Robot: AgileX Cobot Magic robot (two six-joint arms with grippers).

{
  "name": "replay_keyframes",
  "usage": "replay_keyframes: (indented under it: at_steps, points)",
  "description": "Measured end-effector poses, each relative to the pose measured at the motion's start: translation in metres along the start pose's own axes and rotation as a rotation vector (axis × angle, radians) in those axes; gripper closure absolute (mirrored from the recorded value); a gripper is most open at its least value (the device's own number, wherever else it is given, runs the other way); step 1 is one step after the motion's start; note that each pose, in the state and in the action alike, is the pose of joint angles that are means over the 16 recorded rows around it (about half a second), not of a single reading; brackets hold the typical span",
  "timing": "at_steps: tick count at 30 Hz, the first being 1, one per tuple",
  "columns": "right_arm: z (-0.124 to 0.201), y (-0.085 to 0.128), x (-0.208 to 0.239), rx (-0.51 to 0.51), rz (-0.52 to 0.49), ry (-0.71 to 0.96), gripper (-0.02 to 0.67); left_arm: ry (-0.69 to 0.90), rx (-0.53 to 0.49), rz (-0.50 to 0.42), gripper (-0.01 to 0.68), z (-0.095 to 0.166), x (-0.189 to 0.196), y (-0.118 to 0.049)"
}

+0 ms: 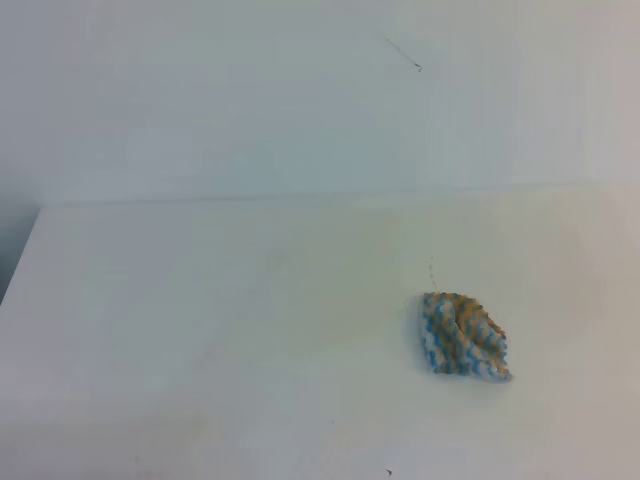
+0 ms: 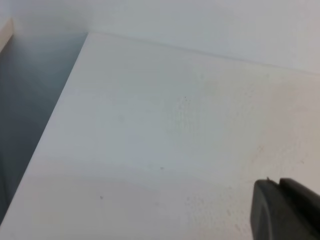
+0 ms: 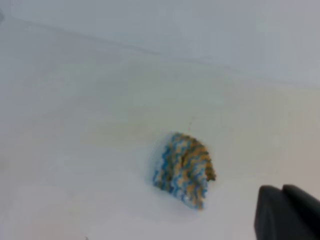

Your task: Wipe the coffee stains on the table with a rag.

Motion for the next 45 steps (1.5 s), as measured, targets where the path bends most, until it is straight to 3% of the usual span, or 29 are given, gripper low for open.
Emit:
replay_keyframes:
  at_steps: [10,21,27,37,45]
  points:
    - [0.047,0.004,0.049,-0.065,-0.036,-0.192,0.652,0.0,0.0,0.0,0.674,0.0,0.0,0.0]
    - [0.081,-0.002,0.056,-0.028,0.013,-0.111,0.652,0.0,0.001,0.0,0.673,0.001,0.0,0.001]
    - [0.093,-0.012,0.045,-0.006,0.117,-0.171,0.652,0.0,0.002,0.0,0.674,0.001,0.0,0.0]
    - [0.127,-0.037,0.033,-0.034,0.384,-0.324,0.652,0.0,0.001,0.0,0.674,0.001,0.0,0.001]
    - [0.166,-0.046,0.023,-0.073,0.483,-0.279,0.652,0.0,0.0,0.0,0.674,0.001,0.0,0.001]
Point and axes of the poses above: a point on each arm's last joint axis where the gripper is mounted, x pointing back along that axis away from the gripper, y along the wrist's bending axis when the last joint is at zero, z = x × y, the point moved 7 cm from there along -x, pointing out along that axis toward the gripper, and after that the axes turned 6 degrees about x, right-handed, at the moved point
